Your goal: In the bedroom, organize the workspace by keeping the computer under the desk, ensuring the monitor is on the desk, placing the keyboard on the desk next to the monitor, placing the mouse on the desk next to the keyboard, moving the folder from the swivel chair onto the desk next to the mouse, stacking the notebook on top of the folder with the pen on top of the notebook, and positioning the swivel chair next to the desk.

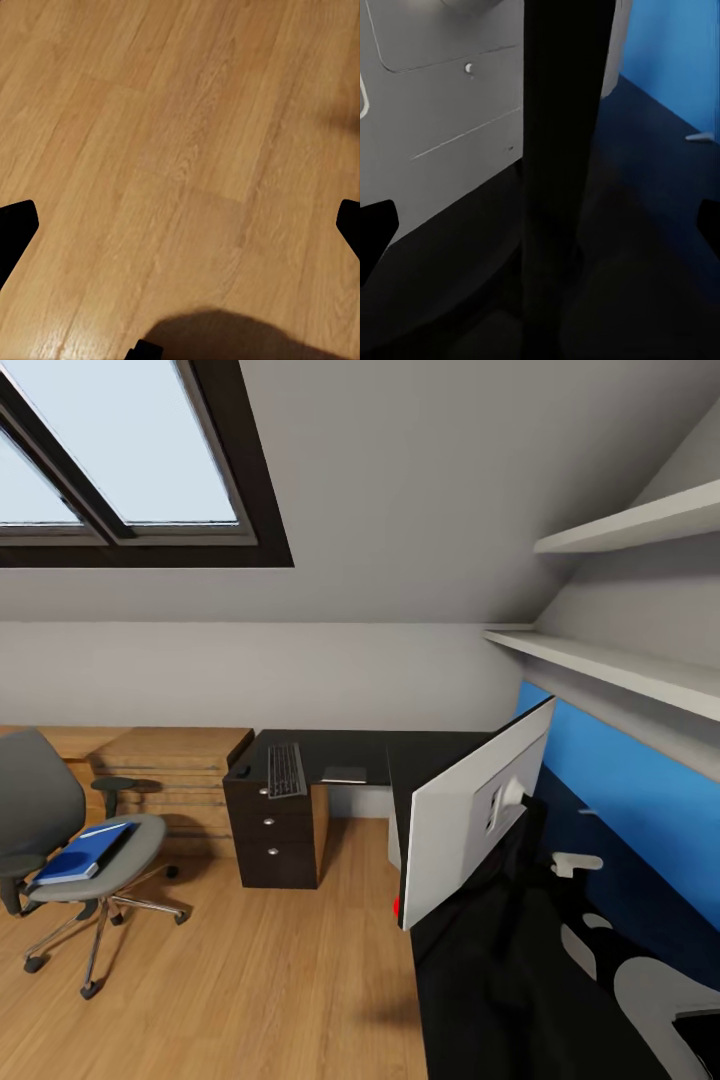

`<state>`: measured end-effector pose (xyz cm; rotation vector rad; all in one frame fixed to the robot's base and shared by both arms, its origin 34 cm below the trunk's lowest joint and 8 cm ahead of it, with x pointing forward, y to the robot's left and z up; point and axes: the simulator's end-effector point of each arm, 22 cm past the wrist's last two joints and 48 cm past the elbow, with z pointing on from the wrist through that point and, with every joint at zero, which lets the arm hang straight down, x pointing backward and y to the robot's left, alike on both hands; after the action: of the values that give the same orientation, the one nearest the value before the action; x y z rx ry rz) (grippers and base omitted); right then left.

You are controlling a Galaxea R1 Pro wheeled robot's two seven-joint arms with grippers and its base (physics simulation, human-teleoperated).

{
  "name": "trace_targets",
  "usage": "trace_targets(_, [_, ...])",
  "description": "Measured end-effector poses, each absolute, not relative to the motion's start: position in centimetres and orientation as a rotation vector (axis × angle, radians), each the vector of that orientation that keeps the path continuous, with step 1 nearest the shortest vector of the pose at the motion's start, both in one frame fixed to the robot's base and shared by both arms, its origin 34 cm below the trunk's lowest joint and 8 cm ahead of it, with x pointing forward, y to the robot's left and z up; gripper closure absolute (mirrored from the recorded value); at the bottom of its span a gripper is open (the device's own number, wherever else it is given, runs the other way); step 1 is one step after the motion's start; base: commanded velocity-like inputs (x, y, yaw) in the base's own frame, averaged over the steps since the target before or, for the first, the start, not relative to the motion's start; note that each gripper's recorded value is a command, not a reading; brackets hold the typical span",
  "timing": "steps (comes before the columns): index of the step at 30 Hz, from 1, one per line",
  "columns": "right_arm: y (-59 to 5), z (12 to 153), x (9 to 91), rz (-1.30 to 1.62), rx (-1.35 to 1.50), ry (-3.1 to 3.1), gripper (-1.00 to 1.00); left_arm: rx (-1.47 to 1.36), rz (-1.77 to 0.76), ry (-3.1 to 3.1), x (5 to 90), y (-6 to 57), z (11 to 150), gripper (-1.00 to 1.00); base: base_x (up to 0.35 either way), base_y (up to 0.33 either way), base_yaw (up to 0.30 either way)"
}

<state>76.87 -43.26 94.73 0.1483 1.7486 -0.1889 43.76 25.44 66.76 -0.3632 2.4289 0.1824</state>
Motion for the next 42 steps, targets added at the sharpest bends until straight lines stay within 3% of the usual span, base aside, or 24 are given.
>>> trace_targets(42, [-44.5, 93.8, 76.3, -0.232, 0.196, 1.781, -1.00, -0.360, 0.182, 2.431, 43.7, 25.4, 66.7, -1.00, 0.076, 0.000, 0.000])
